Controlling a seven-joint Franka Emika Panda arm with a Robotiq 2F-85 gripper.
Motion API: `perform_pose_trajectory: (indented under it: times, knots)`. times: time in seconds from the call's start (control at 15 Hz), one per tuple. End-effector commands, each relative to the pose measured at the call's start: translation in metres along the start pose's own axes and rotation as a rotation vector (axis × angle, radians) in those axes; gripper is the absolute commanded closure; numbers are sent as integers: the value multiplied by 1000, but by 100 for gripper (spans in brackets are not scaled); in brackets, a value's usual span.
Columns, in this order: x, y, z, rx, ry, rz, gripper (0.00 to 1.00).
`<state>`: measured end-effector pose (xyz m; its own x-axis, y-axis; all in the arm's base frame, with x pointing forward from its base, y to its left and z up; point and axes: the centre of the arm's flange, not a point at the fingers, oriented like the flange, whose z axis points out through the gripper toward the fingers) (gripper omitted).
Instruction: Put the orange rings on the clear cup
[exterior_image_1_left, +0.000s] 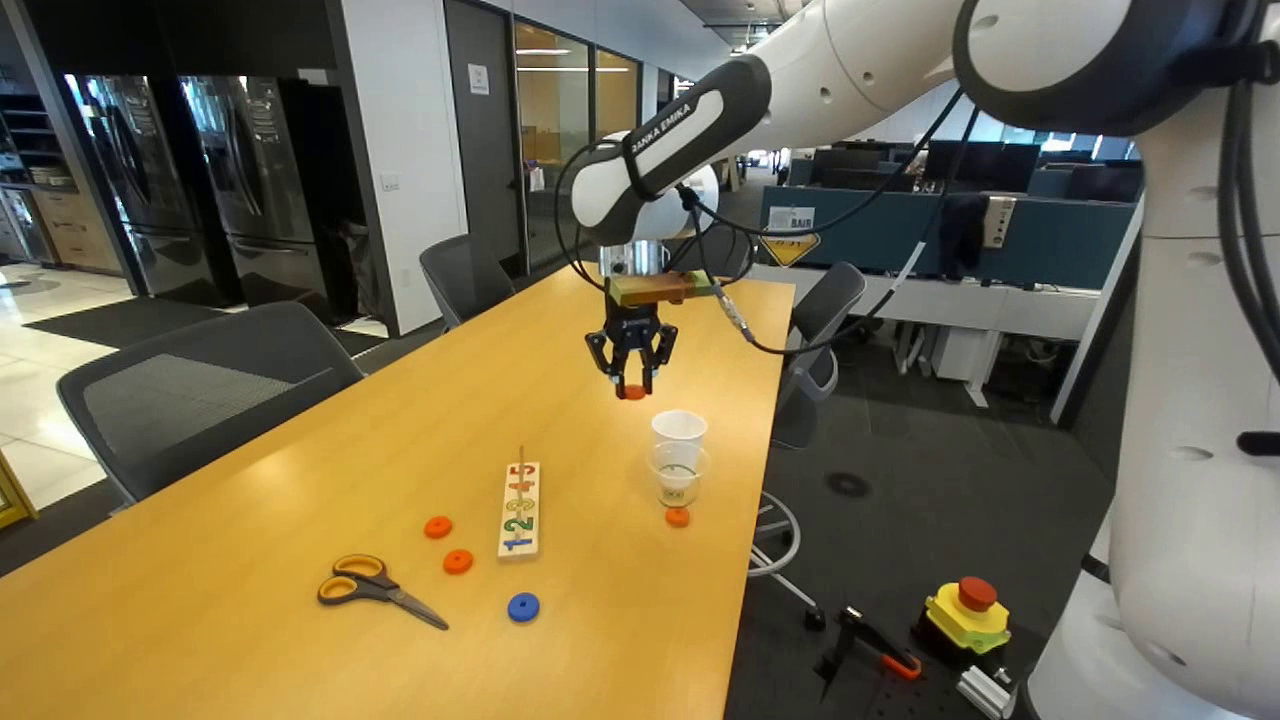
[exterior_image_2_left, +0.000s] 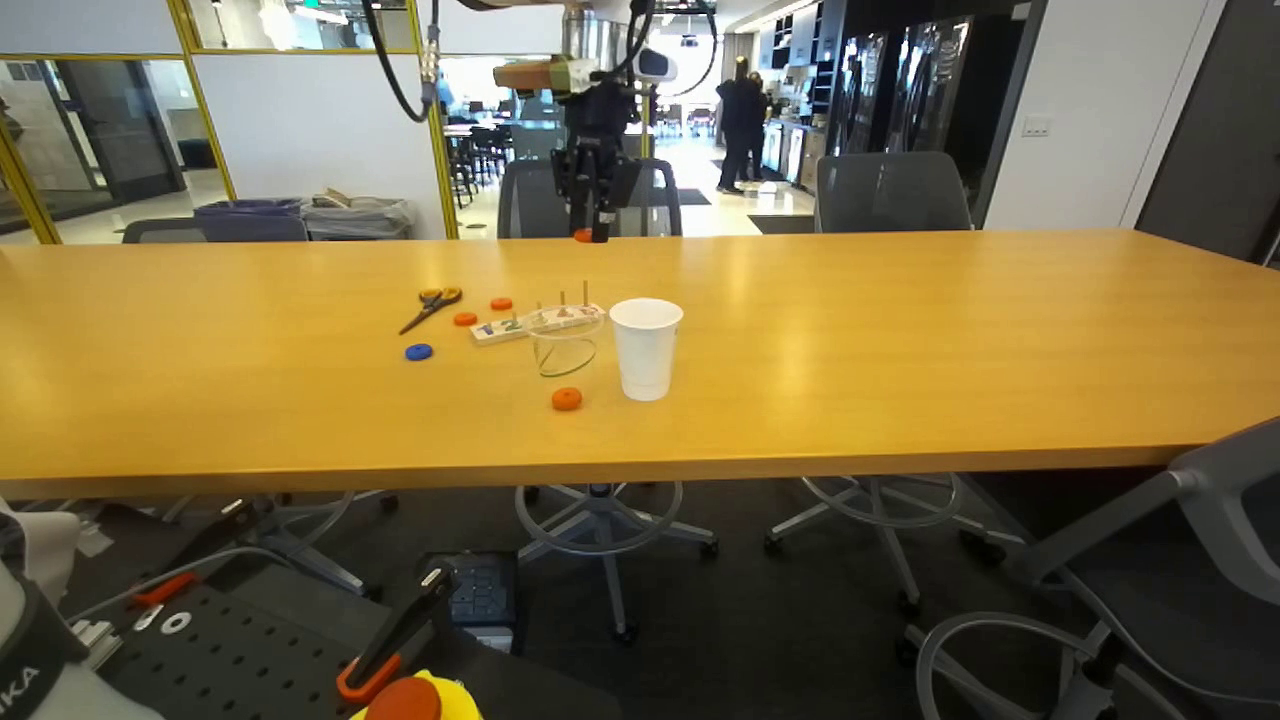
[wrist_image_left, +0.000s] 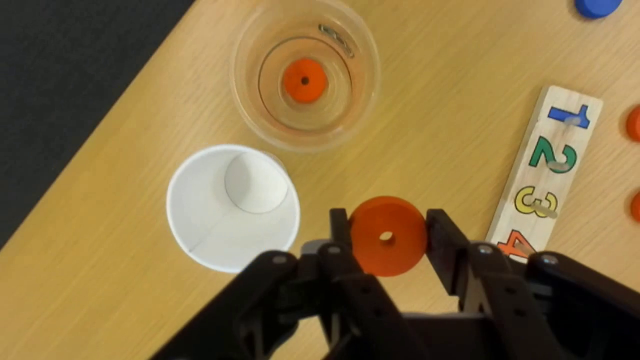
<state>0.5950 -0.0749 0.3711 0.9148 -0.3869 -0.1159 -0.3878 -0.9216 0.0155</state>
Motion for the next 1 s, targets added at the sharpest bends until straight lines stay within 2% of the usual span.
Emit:
perform_pose_trajectory:
  times: [0.0, 0.53, 0.93]
  knots:
    - [-40, 14, 2, 13, -31, 42, 77]
    - [-58, 20, 55, -17, -136, 75, 77]
    - [-59, 22, 69, -26, -148, 100, 77]
